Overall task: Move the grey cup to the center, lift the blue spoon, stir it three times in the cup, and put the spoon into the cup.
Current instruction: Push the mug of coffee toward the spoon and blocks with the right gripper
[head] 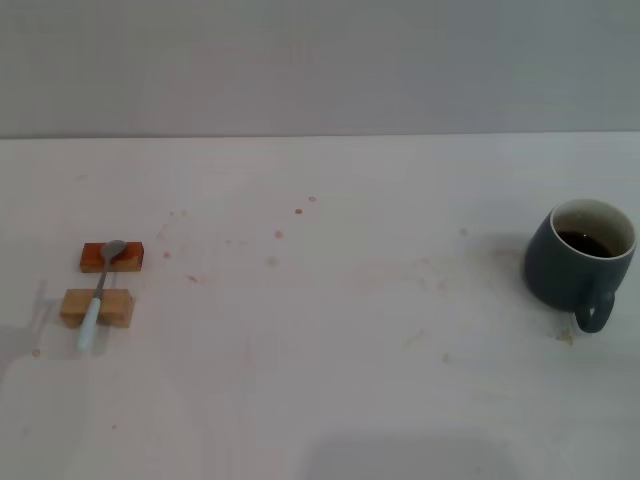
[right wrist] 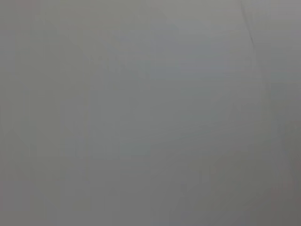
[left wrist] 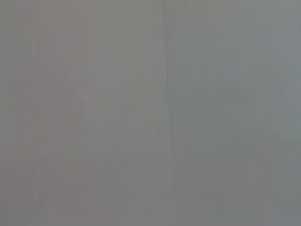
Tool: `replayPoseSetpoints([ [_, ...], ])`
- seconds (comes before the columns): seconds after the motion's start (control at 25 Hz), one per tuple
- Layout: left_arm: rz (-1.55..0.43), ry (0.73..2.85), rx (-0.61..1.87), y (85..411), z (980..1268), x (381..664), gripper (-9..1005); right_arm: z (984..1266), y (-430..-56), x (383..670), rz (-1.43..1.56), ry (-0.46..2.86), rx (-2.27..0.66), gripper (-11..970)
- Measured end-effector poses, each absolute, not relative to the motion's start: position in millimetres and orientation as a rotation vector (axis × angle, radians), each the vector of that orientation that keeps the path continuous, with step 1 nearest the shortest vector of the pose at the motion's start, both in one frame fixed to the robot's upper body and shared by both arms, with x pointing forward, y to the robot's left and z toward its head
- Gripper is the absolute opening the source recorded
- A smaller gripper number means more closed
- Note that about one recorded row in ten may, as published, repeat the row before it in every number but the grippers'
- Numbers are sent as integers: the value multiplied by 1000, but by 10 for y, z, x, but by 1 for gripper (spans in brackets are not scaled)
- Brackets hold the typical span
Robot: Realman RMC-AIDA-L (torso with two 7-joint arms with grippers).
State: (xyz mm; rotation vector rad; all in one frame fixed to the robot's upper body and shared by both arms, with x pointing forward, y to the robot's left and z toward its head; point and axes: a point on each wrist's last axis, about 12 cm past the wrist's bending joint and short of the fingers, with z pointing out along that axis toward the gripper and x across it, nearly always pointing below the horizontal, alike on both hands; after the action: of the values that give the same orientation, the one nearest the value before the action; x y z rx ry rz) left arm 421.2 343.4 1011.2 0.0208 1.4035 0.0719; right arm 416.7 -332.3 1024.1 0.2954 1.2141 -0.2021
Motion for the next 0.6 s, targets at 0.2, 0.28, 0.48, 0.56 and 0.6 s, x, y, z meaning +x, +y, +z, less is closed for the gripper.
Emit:
replayPoseSetpoints([
  [0.2,69,1402,23,3428,10115,4222,802,10212,-3359,4174,-212,1242,298,-1],
  [0.28,68,1402,24,3427,10115,4224,802,10206,-3372,4177,-218,1247,301,-1],
  [0.48,66,1403,26,3421,10114,4233,802,10165,-3466,4256,-259,1290,330,-1],
  [0.56,61,1406,31,3410,10111,4234,802,10135,-3526,4326,-281,1325,347,-1],
  [0.6,59,1406,33,3406,10110,4235,802,10120,-3551,4361,-290,1344,354,-1],
])
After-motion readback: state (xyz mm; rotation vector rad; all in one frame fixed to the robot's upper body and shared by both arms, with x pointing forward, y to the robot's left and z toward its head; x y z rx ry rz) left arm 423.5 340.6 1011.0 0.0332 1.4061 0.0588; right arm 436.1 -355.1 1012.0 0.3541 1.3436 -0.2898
